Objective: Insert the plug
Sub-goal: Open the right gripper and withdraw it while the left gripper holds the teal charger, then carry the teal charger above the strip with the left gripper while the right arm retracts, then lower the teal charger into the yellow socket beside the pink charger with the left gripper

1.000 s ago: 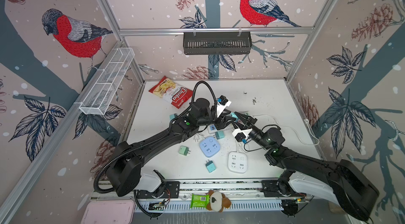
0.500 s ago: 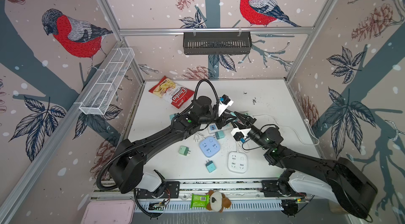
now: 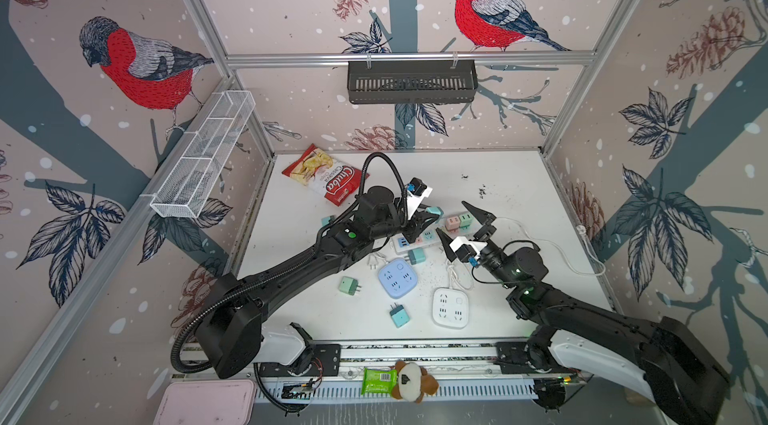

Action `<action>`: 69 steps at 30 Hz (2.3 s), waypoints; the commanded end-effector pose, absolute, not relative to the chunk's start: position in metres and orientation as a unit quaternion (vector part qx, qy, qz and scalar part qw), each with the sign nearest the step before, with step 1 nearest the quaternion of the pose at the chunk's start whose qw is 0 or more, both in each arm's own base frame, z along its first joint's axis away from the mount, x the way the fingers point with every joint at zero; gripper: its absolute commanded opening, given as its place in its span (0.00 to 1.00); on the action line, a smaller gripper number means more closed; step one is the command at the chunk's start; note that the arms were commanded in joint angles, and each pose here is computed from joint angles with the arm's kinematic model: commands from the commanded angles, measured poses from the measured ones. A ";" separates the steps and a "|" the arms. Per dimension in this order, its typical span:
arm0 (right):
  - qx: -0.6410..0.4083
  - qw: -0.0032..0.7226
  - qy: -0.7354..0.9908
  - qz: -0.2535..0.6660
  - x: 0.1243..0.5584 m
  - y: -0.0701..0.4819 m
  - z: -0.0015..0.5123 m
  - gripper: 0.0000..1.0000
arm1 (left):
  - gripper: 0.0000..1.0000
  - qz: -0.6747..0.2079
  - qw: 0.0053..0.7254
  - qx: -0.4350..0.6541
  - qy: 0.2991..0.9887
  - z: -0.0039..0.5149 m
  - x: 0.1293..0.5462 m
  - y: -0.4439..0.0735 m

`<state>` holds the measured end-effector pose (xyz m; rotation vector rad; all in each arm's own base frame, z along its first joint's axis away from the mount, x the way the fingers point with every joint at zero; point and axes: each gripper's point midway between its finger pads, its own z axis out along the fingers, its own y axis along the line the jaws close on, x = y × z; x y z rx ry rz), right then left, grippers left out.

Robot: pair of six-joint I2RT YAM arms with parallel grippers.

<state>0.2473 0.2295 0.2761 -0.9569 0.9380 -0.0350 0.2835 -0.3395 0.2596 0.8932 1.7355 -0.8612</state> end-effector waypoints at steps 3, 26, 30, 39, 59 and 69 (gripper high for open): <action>-0.307 0.777 0.548 0.043 0.265 0.192 0.283 1.00 | 0.00 -0.330 0.535 0.326 0.706 0.270 0.306 -0.320; -0.161 0.789 0.564 0.181 0.255 0.115 0.283 1.00 | 0.00 -0.076 0.490 0.543 0.677 0.225 0.326 -0.322; -0.171 0.773 0.549 0.269 0.248 0.114 0.298 1.00 | 0.00 -0.075 0.483 0.550 0.677 0.217 0.324 -0.320; -0.170 0.716 0.552 0.391 0.262 0.112 0.303 1.00 | 0.00 -0.071 0.423 0.566 0.704 0.180 0.339 -0.317; -0.154 0.745 0.540 0.361 0.248 0.102 0.312 1.00 | 0.00 -0.048 0.325 0.608 0.723 0.130 0.349 -0.341; -0.127 0.765 0.557 0.296 0.250 0.088 0.303 1.00 | 0.00 -0.058 0.312 0.630 0.708 0.124 0.348 -0.366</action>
